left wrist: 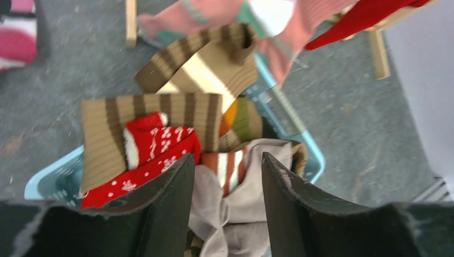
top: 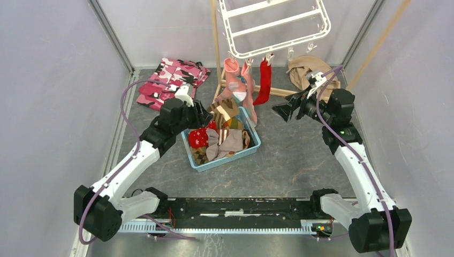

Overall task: Clip the socks to the hanger
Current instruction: Pick up the sock from the bin.

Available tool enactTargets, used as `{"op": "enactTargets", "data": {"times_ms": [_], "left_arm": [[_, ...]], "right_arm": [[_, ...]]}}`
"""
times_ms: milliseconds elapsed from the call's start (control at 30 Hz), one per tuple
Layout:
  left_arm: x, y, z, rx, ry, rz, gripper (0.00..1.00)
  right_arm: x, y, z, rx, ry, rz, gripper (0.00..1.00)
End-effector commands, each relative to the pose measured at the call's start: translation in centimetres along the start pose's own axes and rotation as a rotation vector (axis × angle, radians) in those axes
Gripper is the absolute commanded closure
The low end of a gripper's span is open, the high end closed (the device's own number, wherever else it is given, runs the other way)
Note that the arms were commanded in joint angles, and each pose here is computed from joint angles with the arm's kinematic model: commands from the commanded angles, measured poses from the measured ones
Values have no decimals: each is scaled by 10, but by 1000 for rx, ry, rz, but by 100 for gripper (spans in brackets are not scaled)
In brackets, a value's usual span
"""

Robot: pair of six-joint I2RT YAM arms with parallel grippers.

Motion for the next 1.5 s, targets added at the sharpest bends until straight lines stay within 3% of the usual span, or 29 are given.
{"op": "enactTargets", "data": {"times_ms": [0,67,200,433,667,767,833,900,967,1200,1467], "left_arm": [[14,7,28,-107,-182,-1,49],[26,11,36,-142,-263,35,57],[49,22,55,-175,-427,122,60],[75,28,73,-171,-623,135,48],[93,32,75,-182,-650,152,44],[91,29,73,-173,-664,148,50],[86,28,75,-160,-677,147,62],[80,27,74,-150,-673,152,78],[73,25,69,-141,-651,153,84],[41,-11,34,-93,-497,69,91],[16,-16,-8,15,-173,95,95]], "right_arm": [[-1,13,0,35,41,30,13],[0,20,-2,46,52,46,13],[3,28,-2,57,51,60,13],[7,33,-3,63,39,69,13],[11,34,-4,55,27,61,13],[12,34,-4,51,18,62,13],[13,34,-5,49,18,63,13],[15,34,-5,47,14,63,13],[16,34,-6,45,9,62,14],[23,26,-5,35,-29,40,14],[27,12,8,-29,-107,6,15]]}}
Point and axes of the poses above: each gripper's point midway between its finger pads, its own x axis out along the fingers, its own z axis along the line the jaws close on, y = z × x, the point moved 4 cm from there along -x, back along the fingers, and after that the axes turned 13 degrees about -x, right-handed, at the moved point
